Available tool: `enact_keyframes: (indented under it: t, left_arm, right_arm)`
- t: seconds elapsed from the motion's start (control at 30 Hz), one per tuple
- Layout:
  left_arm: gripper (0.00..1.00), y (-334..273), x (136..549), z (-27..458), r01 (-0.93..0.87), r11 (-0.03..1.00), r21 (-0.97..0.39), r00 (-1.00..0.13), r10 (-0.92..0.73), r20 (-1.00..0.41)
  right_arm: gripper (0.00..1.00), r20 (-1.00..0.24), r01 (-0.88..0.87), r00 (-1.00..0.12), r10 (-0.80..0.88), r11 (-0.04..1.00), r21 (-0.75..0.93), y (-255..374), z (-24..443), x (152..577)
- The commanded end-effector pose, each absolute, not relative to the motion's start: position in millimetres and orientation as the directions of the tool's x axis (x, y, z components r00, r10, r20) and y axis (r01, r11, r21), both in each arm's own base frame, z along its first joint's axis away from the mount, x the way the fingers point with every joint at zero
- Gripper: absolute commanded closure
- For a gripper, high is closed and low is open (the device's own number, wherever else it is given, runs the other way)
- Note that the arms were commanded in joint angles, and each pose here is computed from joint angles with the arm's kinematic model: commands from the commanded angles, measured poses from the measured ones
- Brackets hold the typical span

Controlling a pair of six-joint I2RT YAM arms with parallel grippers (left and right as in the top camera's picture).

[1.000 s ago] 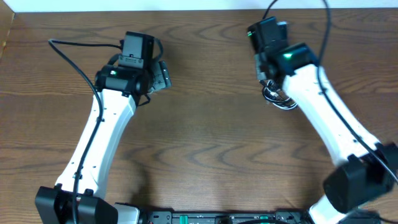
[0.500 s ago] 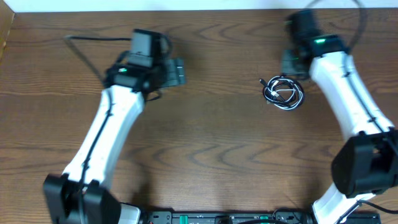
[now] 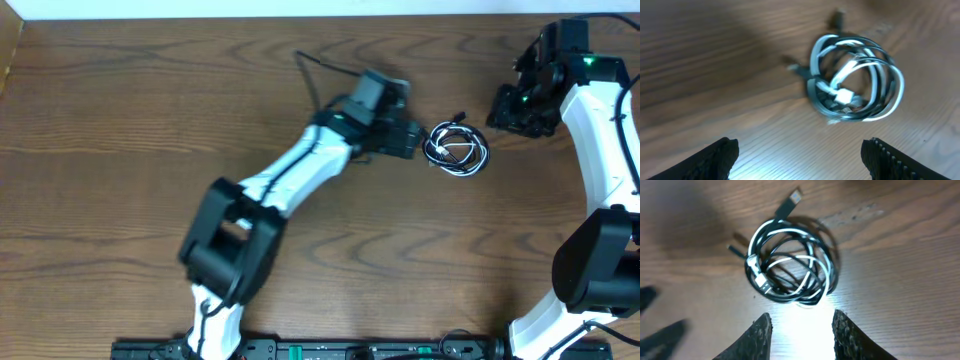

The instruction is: Untangle cables

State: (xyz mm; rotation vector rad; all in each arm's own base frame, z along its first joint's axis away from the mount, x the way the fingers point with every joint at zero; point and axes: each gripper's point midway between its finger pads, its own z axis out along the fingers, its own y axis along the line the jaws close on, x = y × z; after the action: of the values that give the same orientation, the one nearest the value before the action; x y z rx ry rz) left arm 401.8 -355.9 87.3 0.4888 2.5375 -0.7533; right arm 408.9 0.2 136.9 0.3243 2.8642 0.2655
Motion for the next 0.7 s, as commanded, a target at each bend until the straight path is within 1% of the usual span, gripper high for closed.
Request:
enact_keyframes:
  t: [0.0, 0.27, 0.4, 0.67]
  left_arm:
    - [0.16, -388, 404, 90, 0.488, 0.753, -0.442, -0.818, 0.218, -0.532]
    - [0.16, -421, 405, 65, 0.466, 0.747, -0.474, -0.823, 0.170, -0.542]
    - [0.16, -435, 405, 52, 0.481, 0.759, -0.439, -0.798, 0.173, -0.577]
    - [0.17, -438, 404, 39, 0.454, 0.839, -0.301, -0.752, 0.179, -0.635]
  right_arm:
    - [0.63, -0.238, 0.138, -0.952, 0.192, 0.964, 0.228, 11, 146, 407]
    - [0.60, -0.219, 0.181, -0.949, 0.226, 0.961, 0.208, -6, 144, 402]
    - [0.59, -0.218, 0.208, -0.942, 0.253, 0.956, 0.209, -17, 144, 402]
    - [0.56, -0.215, 0.231, -0.940, 0.266, 0.957, 0.173, -29, 142, 399]
